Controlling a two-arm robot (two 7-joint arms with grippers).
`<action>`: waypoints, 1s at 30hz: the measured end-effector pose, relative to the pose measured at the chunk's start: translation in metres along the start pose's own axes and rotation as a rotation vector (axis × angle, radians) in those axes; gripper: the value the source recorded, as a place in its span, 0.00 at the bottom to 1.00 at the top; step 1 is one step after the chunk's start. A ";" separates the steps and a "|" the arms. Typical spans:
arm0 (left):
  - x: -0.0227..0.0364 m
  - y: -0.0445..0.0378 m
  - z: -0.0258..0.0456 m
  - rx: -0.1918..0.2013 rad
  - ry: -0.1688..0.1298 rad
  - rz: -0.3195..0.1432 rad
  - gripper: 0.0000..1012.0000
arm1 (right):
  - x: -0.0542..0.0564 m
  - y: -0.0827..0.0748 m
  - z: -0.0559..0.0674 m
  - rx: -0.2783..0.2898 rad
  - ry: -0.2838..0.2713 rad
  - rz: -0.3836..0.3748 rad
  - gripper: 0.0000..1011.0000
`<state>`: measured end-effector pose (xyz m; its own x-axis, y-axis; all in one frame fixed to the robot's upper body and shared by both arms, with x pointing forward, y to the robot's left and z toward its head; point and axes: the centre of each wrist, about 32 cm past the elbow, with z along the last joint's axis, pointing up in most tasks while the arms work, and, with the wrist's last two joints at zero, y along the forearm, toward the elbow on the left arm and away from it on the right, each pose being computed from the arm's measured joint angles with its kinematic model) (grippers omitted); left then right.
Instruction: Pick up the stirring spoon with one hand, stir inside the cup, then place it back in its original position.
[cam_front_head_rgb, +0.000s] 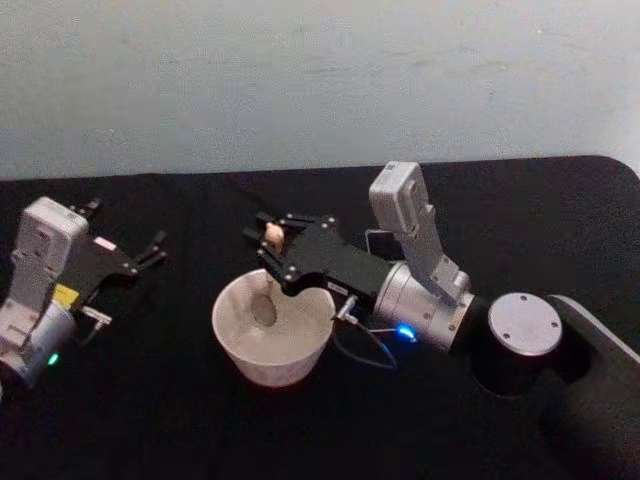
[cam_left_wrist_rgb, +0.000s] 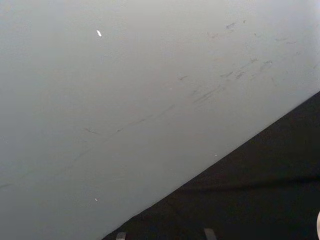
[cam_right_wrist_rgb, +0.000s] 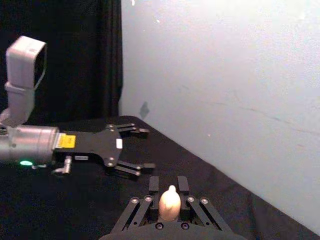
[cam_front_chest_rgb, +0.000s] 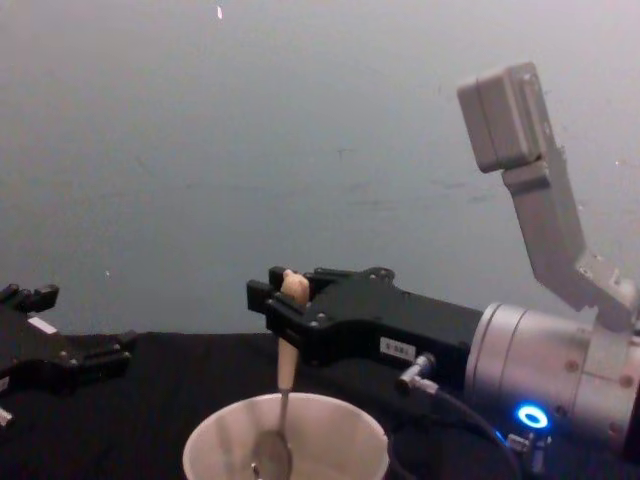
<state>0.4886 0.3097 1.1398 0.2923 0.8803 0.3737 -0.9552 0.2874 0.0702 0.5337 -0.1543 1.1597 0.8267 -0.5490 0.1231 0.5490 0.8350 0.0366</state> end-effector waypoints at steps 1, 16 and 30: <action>0.0000 0.0000 0.0000 0.000 0.000 0.000 0.99 | 0.001 0.000 0.000 -0.001 -0.001 -0.003 0.21; 0.0000 0.0000 0.0000 0.000 0.000 0.000 0.99 | 0.006 -0.004 -0.001 -0.003 -0.003 -0.028 0.21; 0.0000 0.0000 0.0000 0.000 0.000 0.000 0.99 | 0.015 -0.025 0.016 0.062 -0.021 0.013 0.21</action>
<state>0.4886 0.3097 1.1398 0.2923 0.8803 0.3737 -0.9552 0.2873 0.0703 0.5301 -0.1824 1.1766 0.8308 -0.5375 0.1447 0.5288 0.8433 0.0965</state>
